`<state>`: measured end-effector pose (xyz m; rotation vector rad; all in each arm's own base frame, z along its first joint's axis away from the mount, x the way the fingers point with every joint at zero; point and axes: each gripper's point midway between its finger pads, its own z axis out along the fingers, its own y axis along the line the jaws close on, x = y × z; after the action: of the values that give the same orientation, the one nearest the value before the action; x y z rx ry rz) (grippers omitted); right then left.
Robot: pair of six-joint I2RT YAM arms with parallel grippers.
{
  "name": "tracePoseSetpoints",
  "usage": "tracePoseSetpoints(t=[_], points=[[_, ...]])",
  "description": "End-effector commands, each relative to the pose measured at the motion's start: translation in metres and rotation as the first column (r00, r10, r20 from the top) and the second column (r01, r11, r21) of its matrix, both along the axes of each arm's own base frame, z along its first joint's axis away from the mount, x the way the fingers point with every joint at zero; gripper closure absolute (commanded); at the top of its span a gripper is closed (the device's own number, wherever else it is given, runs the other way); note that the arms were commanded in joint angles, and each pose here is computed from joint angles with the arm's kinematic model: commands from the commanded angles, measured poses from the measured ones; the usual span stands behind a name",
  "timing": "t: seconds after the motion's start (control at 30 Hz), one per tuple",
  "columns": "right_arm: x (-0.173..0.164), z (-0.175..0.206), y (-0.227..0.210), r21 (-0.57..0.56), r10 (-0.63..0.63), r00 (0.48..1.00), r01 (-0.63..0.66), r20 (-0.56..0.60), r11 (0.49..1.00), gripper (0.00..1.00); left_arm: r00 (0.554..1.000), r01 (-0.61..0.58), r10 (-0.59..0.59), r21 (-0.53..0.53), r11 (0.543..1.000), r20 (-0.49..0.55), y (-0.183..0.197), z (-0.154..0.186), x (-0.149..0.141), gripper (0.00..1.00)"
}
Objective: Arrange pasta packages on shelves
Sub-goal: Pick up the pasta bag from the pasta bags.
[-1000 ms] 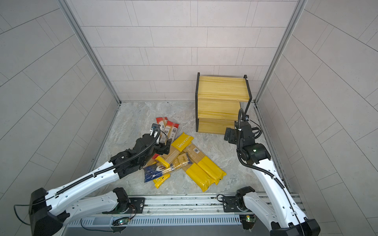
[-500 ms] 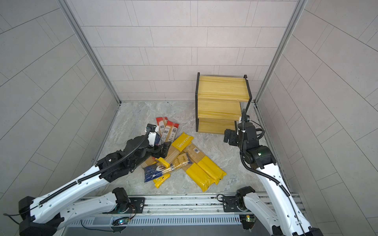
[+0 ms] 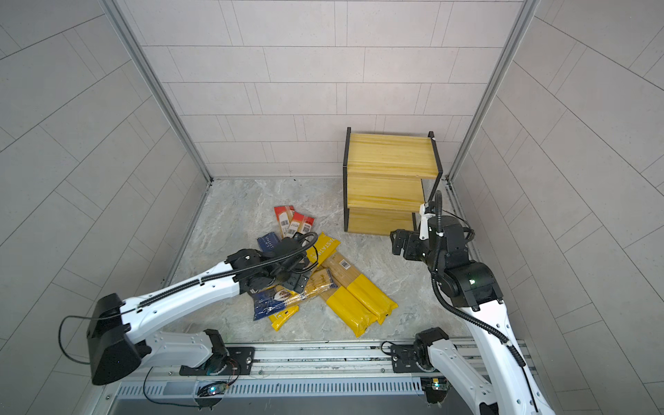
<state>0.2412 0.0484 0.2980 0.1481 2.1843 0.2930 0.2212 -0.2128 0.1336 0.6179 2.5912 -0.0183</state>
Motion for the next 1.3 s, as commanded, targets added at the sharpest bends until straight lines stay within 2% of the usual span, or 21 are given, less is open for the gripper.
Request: tracePoseSetpoints(t=[0.0,0.23,0.43,0.53,0.77,1.17,1.27], points=[[-0.016,-0.003,0.009,0.064,0.041,0.999,-0.039,-0.017,0.997,0.01,0.999,-0.002,0.005,0.084,0.996,-0.033,0.003,-0.011,0.002,0.00],[-0.040,-0.005,0.002,0.039,0.044,0.999,-0.043,-0.021,0.998,0.01,0.999,-0.018,0.029,0.245,0.969,-0.043,0.006,-0.036,0.019,0.00],[-0.052,-0.002,0.001,0.046,0.053,0.999,-0.053,-0.005,0.998,0.01,0.994,-0.041,0.070,0.311,0.950,-0.083,0.018,-0.061,0.020,0.00],[-0.053,-0.003,0.002,0.047,0.056,0.998,-0.056,-0.006,0.997,0.01,0.991,-0.070,0.105,0.333,0.940,-0.087,0.025,-0.067,0.024,0.00],[-0.052,-0.006,0.004,0.054,0.068,0.998,-0.067,-0.010,0.996,0.01,0.977,-0.092,0.144,0.301,0.949,-0.156,0.027,-0.090,0.025,0.00],[-0.054,-0.009,0.005,0.057,0.070,0.997,-0.069,-0.020,0.996,0.01,0.949,-0.082,0.199,0.418,0.905,-0.246,0.038,-0.135,0.022,0.00],[-0.056,-0.010,0.003,0.050,0.069,0.997,-0.068,-0.021,0.996,0.01,0.937,-0.084,0.222,0.444,0.892,-0.271,0.042,-0.146,0.021,0.04]])
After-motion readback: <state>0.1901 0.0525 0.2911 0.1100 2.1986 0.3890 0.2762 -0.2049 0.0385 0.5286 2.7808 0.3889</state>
